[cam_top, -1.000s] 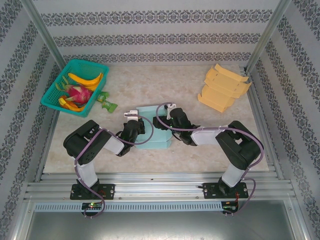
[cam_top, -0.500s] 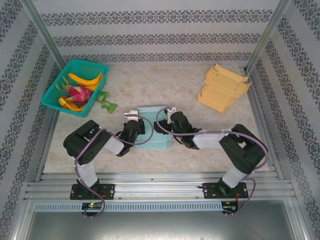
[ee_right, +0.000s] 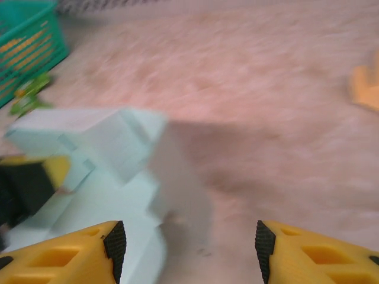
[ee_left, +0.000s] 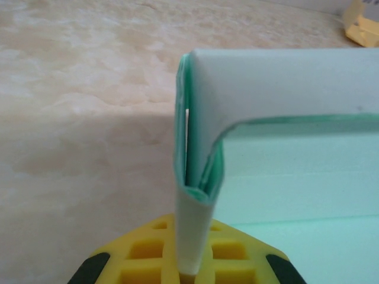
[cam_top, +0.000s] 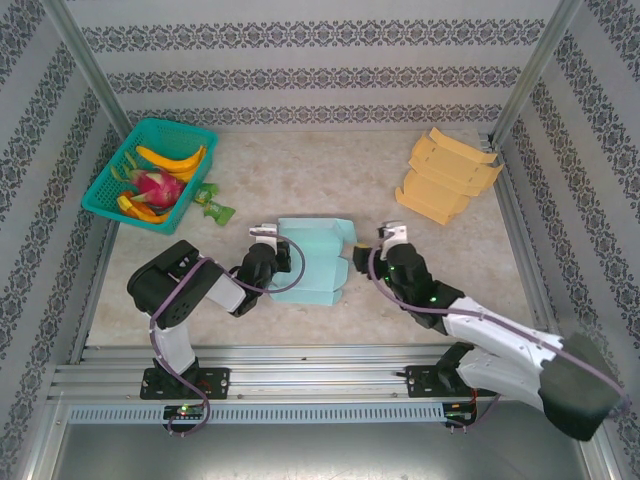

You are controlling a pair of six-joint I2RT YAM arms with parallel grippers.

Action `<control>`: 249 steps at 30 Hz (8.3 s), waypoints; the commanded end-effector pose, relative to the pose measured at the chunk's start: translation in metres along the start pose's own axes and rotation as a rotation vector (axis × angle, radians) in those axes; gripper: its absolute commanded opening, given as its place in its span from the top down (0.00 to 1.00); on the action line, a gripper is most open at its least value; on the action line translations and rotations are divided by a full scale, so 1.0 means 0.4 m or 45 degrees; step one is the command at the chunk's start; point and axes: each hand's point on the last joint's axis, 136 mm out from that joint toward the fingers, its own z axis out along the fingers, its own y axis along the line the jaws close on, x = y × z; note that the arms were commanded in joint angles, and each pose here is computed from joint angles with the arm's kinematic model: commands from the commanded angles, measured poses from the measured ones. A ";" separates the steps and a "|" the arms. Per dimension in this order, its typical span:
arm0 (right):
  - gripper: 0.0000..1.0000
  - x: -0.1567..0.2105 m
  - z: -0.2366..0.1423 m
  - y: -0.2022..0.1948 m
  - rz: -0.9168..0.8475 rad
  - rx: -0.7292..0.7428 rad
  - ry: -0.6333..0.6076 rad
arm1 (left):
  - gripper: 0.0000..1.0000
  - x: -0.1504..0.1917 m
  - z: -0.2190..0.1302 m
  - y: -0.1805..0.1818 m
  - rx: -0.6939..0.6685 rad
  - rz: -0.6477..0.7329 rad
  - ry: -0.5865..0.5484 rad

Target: Fold the paper box

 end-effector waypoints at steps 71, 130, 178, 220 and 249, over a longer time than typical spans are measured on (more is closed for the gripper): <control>0.37 0.065 0.040 0.167 -0.400 -0.381 0.128 | 1.00 -0.036 -0.030 -0.074 0.359 -0.059 0.006; 0.71 0.108 0.201 -0.118 -0.246 0.716 -0.106 | 1.00 -0.017 -0.043 -0.087 -0.372 0.319 -0.230; 0.86 0.158 0.239 -0.122 -0.144 0.513 -0.061 | 1.00 -0.001 -0.037 -0.127 -0.327 0.266 -0.207; 0.89 0.066 0.255 -0.022 -0.226 0.343 -0.242 | 1.00 0.013 -0.006 -0.095 -0.409 0.257 -0.111; 0.38 0.012 -0.023 -0.037 0.073 0.066 -0.100 | 1.00 0.024 0.005 -0.097 -0.234 0.196 -0.084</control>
